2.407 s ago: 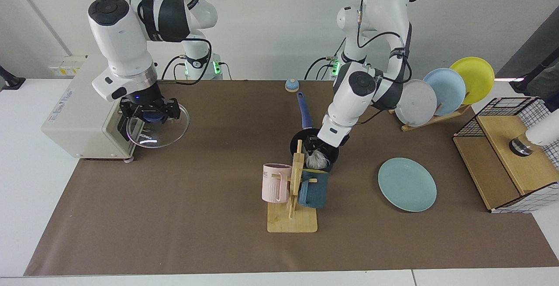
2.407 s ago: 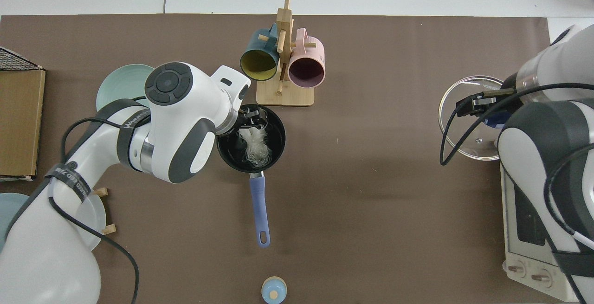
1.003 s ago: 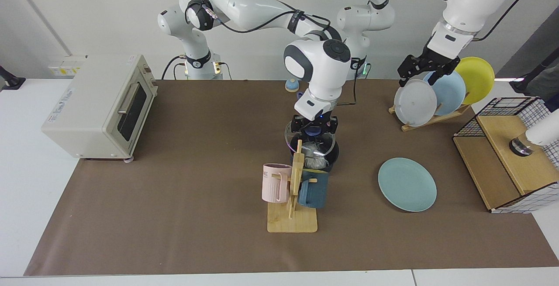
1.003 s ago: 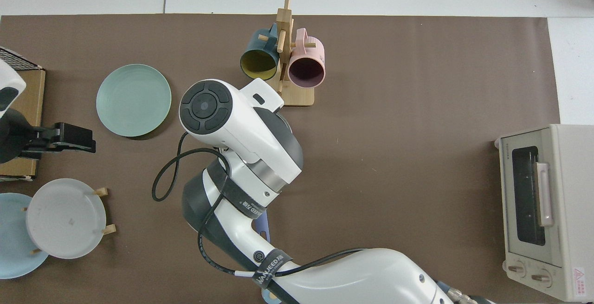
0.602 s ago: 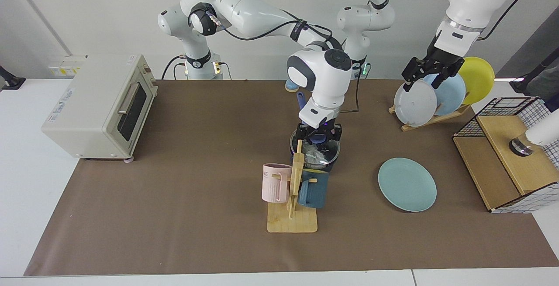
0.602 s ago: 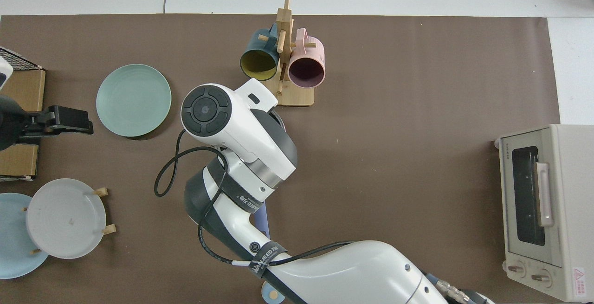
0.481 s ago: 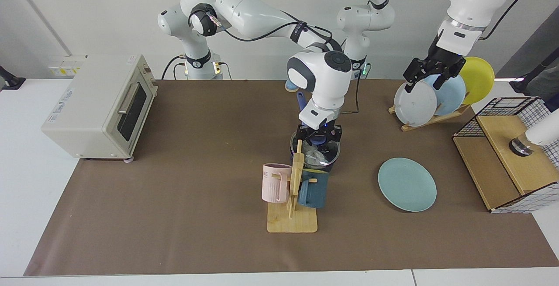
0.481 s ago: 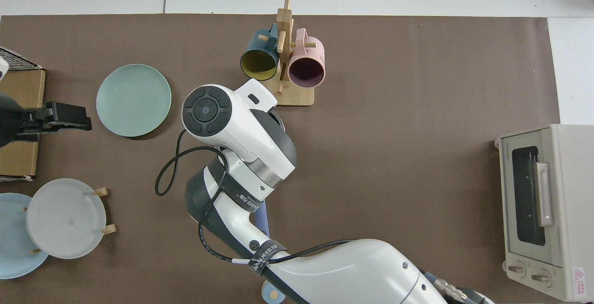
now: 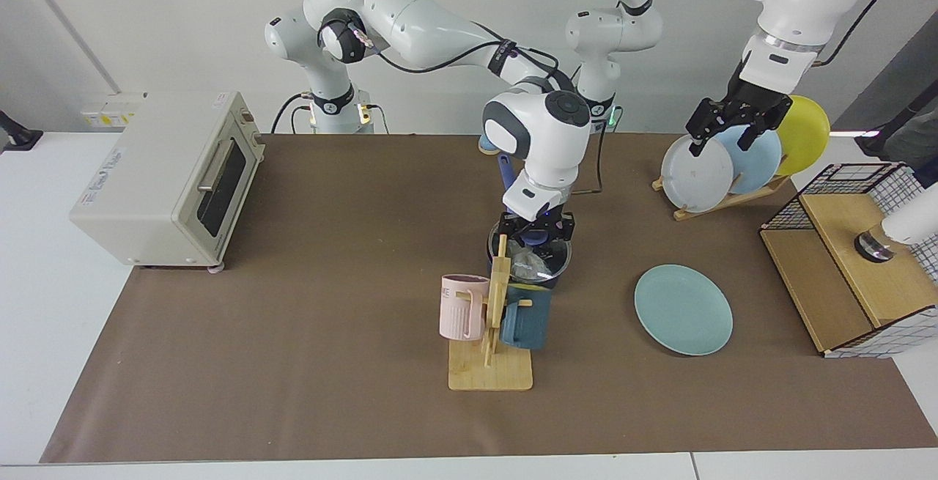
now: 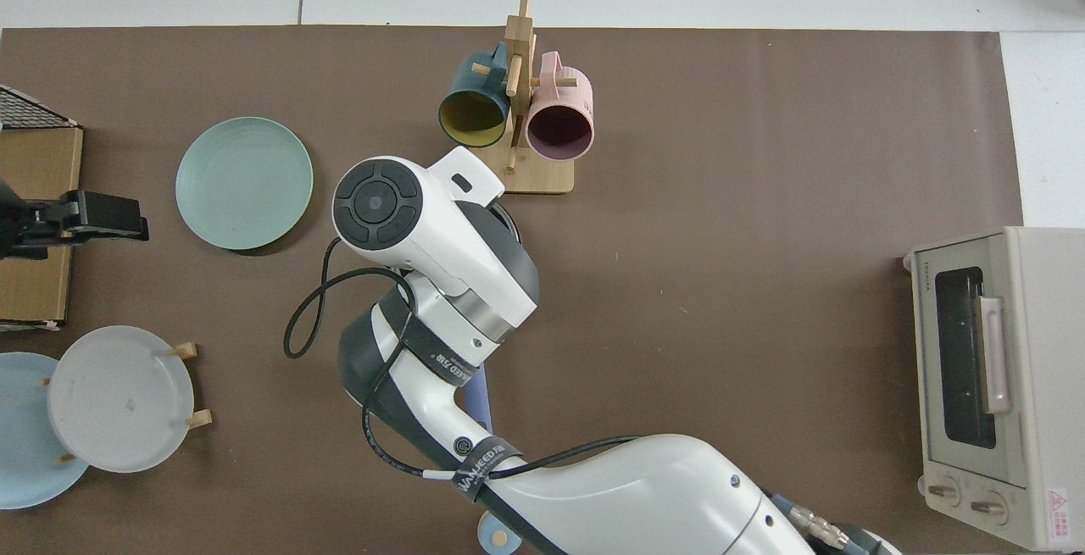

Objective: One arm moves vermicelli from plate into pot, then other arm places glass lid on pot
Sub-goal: 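Carry the glass lid over the saucepan with the right gripper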

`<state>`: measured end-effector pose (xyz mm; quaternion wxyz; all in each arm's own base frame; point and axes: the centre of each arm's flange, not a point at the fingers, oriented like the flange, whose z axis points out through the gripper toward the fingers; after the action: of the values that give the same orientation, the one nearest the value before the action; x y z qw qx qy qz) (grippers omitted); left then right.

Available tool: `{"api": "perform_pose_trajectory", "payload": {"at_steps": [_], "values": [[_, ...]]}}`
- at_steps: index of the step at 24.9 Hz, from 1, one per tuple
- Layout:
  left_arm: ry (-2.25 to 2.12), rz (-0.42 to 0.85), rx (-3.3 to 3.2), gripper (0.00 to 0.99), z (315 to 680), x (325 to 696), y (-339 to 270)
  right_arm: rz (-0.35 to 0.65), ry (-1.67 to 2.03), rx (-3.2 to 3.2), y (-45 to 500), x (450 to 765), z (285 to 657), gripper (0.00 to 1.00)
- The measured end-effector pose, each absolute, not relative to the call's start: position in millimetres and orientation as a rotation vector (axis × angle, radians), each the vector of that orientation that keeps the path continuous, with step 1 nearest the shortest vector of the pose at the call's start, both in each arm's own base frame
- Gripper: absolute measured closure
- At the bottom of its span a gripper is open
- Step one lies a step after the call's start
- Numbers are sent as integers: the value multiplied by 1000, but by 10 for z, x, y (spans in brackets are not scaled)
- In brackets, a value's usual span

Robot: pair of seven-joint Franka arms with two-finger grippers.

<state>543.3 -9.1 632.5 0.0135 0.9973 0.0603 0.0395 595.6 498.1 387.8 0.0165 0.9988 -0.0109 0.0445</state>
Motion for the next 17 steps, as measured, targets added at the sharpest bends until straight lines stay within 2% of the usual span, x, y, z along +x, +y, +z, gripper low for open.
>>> {"api": "perform_pose_trajectory", "payload": {"at_steps": [10, 12, 14, 15, 16, 17], "values": [[189, 62, 3111, 0, 6286, 5393, -83, 112, -49, 3119, 4959, 5968, 3880, 568], [191, 53, 3112, 0, 6281, 5387, -77, 112, -52, 3120, 4952, 5975, 3886, 520], [191, 49, 3112, 0, 6279, 5384, -75, 113, -56, 3120, 4936, 5987, 3910, 357], [191, 49, 3112, 0, 6279, 5384, -75, 113, -59, 3120, 4929, 5992, 3923, 330], [191, 49, 3112, 0, 6279, 5384, -76, 115, -59, 3121, 4927, 5995, 3933, 229], [191, 49, 3112, 0, 6279, 5384, -77, 117, -59, 3123, 4929, 5995, 3943, 198]]}}
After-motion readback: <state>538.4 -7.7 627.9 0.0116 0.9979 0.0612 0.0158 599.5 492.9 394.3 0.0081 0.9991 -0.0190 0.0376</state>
